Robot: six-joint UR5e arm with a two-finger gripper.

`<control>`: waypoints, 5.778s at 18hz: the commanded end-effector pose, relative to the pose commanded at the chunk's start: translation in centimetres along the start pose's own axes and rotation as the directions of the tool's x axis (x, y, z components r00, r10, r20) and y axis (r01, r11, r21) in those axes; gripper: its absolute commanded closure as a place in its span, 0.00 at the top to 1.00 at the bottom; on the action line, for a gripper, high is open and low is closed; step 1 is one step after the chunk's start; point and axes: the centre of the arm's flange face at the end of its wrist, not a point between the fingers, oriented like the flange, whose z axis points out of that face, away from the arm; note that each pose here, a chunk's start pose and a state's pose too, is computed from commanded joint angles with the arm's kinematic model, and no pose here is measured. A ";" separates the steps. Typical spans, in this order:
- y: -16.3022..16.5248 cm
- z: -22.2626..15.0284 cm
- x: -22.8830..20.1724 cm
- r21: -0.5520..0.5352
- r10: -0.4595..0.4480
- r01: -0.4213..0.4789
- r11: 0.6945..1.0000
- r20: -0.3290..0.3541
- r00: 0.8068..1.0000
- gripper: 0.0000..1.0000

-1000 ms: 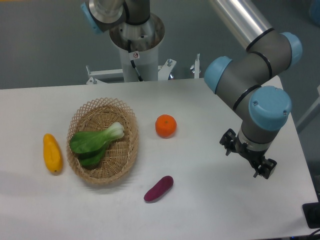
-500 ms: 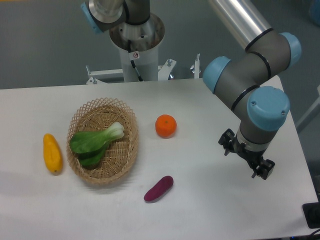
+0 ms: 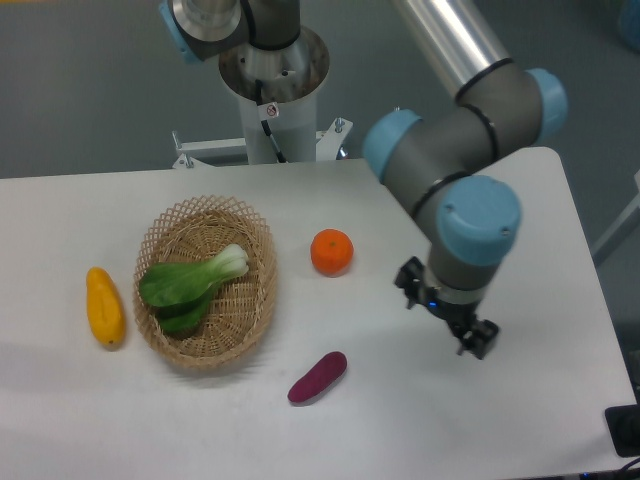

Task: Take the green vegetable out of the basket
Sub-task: 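Move the gripper over the wicker basket above the bok choy, then lower the gripper into the basket and close it on the bok choy stem, then lift the bok choy up out of the basket, then carry the held bok choy away from the basket and hold it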

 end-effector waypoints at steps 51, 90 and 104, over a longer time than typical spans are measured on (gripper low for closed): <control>-13.1 12.2 26.4 -0.071 -0.034 0.028 0.997 -0.086 0.996 0.29; 8.1 1.0 -8.5 0.036 -0.234 0.232 0.972 0.060 0.970 0.28; 9.0 1.6 -9.1 0.036 -0.226 0.225 0.974 0.052 0.973 0.29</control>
